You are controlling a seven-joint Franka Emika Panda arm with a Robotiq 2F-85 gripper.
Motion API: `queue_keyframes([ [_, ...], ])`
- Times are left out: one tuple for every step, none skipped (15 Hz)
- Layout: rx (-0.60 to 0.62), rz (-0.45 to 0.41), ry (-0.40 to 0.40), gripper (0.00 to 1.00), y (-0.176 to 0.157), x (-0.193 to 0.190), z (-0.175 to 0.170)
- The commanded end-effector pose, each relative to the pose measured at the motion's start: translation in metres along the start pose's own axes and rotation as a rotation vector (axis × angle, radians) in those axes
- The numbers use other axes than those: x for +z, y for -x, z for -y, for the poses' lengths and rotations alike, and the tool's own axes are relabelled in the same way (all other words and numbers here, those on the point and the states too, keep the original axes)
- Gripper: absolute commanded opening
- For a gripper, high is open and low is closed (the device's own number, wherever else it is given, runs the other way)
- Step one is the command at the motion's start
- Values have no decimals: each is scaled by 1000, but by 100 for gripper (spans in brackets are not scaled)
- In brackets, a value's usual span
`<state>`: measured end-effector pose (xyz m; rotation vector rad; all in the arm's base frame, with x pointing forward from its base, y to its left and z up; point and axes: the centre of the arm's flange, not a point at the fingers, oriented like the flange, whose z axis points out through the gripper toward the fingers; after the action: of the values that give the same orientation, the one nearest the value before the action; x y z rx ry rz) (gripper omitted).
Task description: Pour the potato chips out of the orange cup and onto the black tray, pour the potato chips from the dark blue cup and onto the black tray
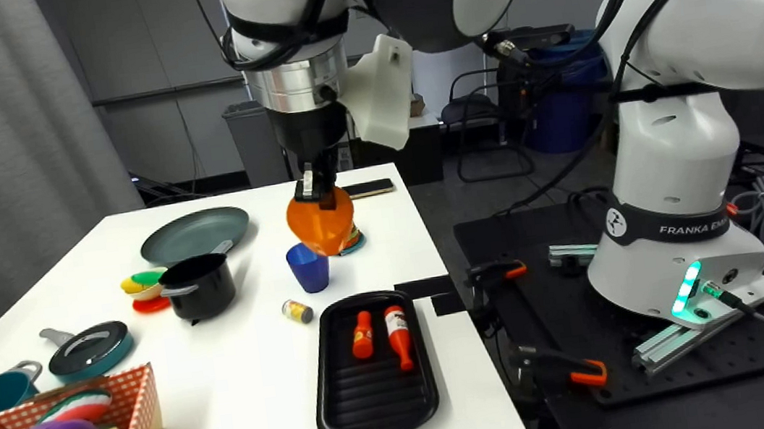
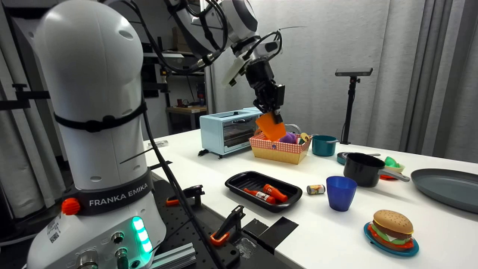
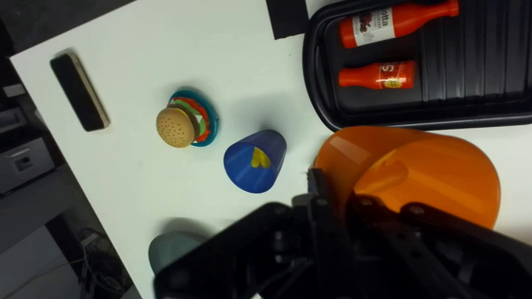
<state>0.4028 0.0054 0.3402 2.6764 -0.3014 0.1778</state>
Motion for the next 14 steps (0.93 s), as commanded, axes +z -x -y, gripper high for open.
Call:
queue_keyframes([
  [-16,-18,150,2,13,-8,-4],
  [-30,-18,192,2,15,-9,-3],
  [-44,-17,229,2,16,-9,-2],
  [-62,-15,269,2,18,-9,0],
  [-81,-15,313,2,19,-8,3],
  [-104,-15,359,2,21,-7,5],
  [-129,-16,401,2,22,-7,8],
  [-155,-19,440,2,23,-7,11],
  [-178,-21,472,2,23,-6,14],
  [-203,-23,501,2,23,-6,17],
  [-228,-29,526,2,22,-5,21],
  [-253,-36,548,2,20,-4,27],
  [-276,-43,566,2,17,-2,33],
  [-298,-51,582,2,13,0,39],
])
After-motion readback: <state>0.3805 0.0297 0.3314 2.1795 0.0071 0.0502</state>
